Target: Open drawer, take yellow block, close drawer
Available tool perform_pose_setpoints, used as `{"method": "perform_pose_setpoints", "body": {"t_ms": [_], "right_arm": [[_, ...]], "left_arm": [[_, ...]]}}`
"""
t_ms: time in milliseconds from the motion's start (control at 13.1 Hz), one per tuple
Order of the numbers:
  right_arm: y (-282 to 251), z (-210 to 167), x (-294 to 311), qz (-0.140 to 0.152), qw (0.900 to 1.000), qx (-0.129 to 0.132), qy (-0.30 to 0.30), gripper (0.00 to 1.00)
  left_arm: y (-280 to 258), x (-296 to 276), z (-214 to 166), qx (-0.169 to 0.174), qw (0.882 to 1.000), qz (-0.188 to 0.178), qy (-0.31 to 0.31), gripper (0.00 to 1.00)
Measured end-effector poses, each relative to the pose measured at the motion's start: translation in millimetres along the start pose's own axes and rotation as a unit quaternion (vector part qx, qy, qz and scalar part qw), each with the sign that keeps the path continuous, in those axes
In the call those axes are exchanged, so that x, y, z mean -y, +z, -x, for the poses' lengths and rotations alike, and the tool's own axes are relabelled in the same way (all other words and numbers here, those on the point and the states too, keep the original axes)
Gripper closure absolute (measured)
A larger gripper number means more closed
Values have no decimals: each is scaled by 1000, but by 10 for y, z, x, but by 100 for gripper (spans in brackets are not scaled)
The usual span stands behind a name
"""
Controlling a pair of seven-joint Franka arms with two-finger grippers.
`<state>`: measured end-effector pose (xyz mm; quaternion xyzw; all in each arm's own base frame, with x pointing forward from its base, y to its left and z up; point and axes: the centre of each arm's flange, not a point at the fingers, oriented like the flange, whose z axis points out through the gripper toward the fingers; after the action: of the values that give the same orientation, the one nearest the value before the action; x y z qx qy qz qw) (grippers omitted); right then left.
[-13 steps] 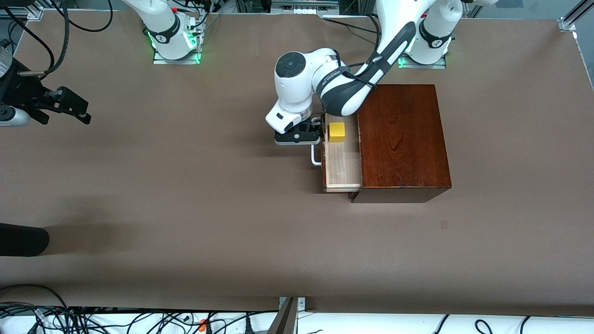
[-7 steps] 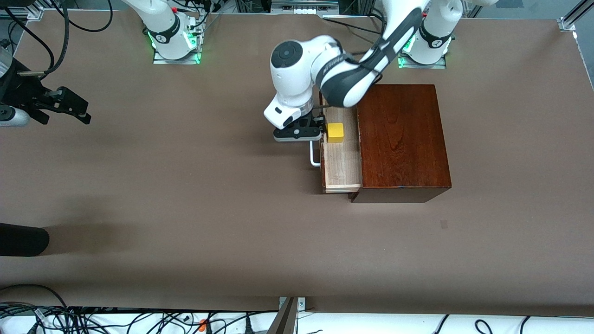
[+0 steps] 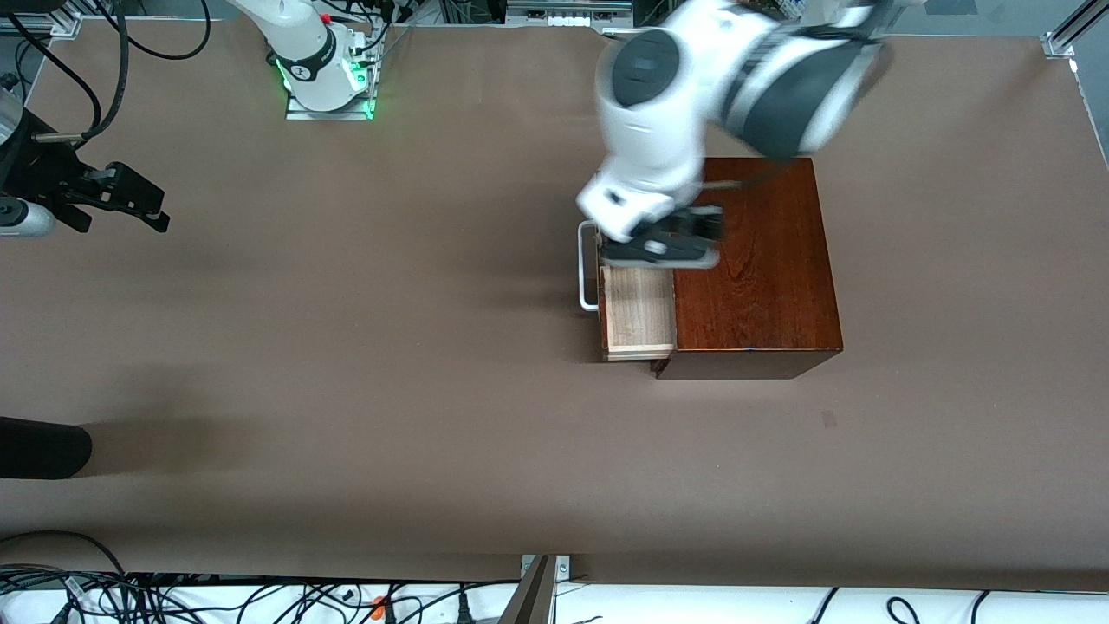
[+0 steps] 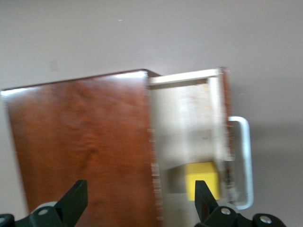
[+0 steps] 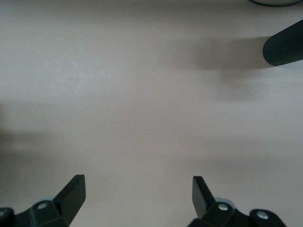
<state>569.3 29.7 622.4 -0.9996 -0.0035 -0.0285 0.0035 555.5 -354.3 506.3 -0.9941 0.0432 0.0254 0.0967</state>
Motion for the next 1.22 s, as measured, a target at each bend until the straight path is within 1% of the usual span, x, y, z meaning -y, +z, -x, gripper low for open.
{"method": "perform_pose_setpoints", "body": {"t_ms": [229,382,535,764,917,1070,1146,1223], "right_arm": [[0,0,-1,0,1000,0,0,0],[6,-2,14,-3,1000,0,0,0],[45,-15,99,-25,1000,5,-2,0],[98,-28,269,-48,999,11,-11,0],[152,-24,503,-50,998,17,-31,0],[257,10,979,-50,996,26,-70,0],[281,50,1237,-50,994,27,-91,0],[290,99,1491,-52,992,24,-113,0]], "left_arm": [[-187,956,-166,28,999,32,-5,0],[-248,1366,-181,43,998,51,-7,0],[-296,1712,-201,46,996,73,-3,0],[-405,2358,-151,33,995,90,32,0],[-423,2710,-26,19,996,86,34,0],[-363,2908,95,-11,996,83,23,0],[-314,2951,140,-30,996,82,18,0],[-250,2962,183,-41,996,81,15,0]]}}
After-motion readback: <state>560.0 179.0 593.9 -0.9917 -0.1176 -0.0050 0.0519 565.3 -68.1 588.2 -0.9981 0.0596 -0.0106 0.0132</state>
